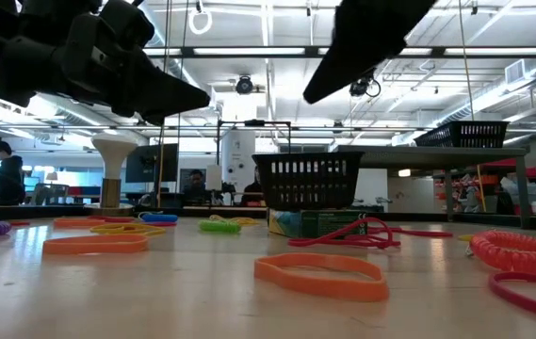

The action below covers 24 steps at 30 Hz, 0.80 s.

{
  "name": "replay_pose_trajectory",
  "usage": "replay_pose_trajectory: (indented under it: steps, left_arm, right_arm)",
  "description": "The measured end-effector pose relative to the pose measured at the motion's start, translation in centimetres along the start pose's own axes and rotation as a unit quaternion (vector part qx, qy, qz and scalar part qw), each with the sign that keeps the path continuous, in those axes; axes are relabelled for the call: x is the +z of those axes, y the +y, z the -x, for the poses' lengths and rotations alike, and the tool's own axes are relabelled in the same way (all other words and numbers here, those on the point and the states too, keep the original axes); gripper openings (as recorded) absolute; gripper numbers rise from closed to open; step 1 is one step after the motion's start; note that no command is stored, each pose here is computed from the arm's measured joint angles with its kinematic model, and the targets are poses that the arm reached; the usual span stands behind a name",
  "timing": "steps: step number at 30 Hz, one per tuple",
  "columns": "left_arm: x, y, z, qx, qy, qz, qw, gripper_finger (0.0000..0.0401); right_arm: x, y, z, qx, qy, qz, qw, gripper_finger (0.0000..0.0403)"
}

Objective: Pick & Place Office Desk Supplies
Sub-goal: Put the top black bin on the shelf

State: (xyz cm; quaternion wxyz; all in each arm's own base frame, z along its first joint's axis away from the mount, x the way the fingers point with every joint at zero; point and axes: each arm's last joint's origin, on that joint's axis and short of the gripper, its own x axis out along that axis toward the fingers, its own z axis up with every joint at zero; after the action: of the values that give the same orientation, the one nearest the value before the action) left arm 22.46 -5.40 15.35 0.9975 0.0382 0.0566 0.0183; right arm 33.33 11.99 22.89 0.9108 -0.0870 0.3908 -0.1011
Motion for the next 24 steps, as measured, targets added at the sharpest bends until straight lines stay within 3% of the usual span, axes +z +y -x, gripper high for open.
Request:
replay_pose_trajectory:
  steps: [6,12,18,24]
  left_arm:
    - [-0.3,0.0,0.0,-0.001,0.016,0.003,1.0,0.0068]
    - [-0.4,0.0,0.0,-0.001,0.021,0.006,1.0,0.0068]
    - [-0.4,0.0,0.0,-0.001,0.02,0.007,1.0,0.0068]
    - [-0.4,0.0,0.0,-0.001,0.021,0.015,1.0,0.0068]
  right_arm:
    - [1.0,1.4,-1.9,-0.018,0.072,0.032,0.997,0.0142]
    - [0.4,1.8,-3.9,-0.032,0.113,0.053,0.992,0.0146]
    - [-0.3,1.9,-5.0,-0.039,0.133,0.065,0.988,0.0115]
    - [-0.3,1.9,-5.0,-0.042,0.131,0.06,0.989,0.0051]
